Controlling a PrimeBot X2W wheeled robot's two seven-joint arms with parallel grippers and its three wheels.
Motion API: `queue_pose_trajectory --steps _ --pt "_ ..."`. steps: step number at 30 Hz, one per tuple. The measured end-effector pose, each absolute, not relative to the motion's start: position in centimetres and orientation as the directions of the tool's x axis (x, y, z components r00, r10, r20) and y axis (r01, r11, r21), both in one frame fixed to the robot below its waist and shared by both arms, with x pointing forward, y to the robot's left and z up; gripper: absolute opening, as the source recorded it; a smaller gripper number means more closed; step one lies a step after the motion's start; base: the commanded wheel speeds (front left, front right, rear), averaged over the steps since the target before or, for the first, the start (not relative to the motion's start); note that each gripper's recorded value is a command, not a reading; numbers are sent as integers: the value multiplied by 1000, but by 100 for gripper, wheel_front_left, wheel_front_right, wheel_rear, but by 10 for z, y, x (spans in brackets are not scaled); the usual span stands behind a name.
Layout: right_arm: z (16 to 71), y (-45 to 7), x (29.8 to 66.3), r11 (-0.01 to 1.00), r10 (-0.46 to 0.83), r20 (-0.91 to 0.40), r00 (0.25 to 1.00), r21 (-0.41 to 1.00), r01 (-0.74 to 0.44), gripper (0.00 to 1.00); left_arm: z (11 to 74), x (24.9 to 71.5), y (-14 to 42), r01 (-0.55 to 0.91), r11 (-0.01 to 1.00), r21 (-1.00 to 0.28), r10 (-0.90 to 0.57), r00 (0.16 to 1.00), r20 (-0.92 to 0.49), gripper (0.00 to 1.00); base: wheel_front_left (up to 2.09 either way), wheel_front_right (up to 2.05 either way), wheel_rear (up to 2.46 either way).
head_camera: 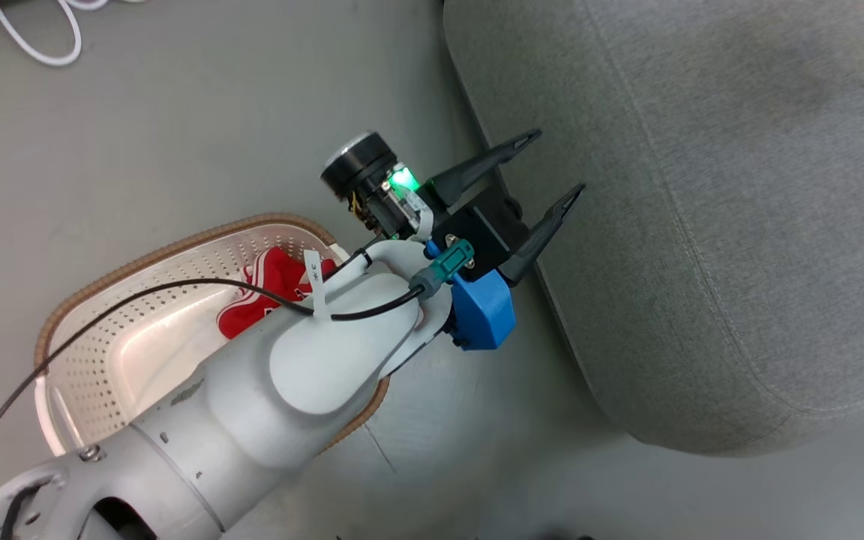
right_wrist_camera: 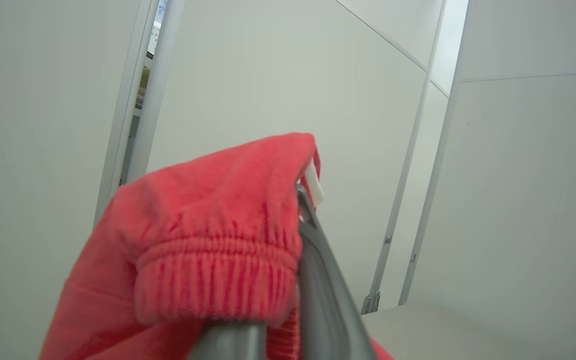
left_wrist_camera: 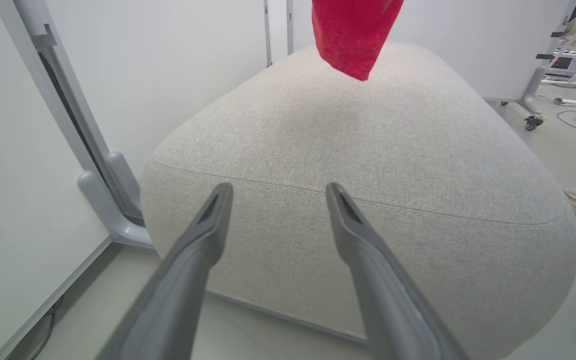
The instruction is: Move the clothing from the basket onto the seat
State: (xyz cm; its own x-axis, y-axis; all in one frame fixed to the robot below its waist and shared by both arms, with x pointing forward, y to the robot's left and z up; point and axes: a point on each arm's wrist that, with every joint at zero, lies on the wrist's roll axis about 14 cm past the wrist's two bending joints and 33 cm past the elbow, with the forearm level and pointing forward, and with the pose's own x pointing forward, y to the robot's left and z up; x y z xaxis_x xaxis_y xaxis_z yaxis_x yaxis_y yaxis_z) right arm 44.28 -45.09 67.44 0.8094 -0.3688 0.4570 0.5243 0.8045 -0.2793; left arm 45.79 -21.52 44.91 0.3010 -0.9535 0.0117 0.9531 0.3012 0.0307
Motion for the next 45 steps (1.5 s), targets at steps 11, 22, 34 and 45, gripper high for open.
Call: queue_pose_trajectory --steps 11,22,34,45 --pt "674 -507 494 706 -429 456 780 -369 604 0 402 496 -208 944 329 7 -944 329 17 100 0 0 0" --pt "529 -520 513 723 -539 164 826 -412 554 0 355 498 -197 940 338 -51 -941 338 -26 100 0 0 0" --pt "426 -505 480 757 -607 -72 792 -355 548 0 348 499 -192 937 346 -56 -938 344 -40 100 0 0 0" --pt "427 -497 469 758 -613 -92 785 -348 551 100 370 498 -188 930 365 -42 -931 365 -12 100 0 0 0"
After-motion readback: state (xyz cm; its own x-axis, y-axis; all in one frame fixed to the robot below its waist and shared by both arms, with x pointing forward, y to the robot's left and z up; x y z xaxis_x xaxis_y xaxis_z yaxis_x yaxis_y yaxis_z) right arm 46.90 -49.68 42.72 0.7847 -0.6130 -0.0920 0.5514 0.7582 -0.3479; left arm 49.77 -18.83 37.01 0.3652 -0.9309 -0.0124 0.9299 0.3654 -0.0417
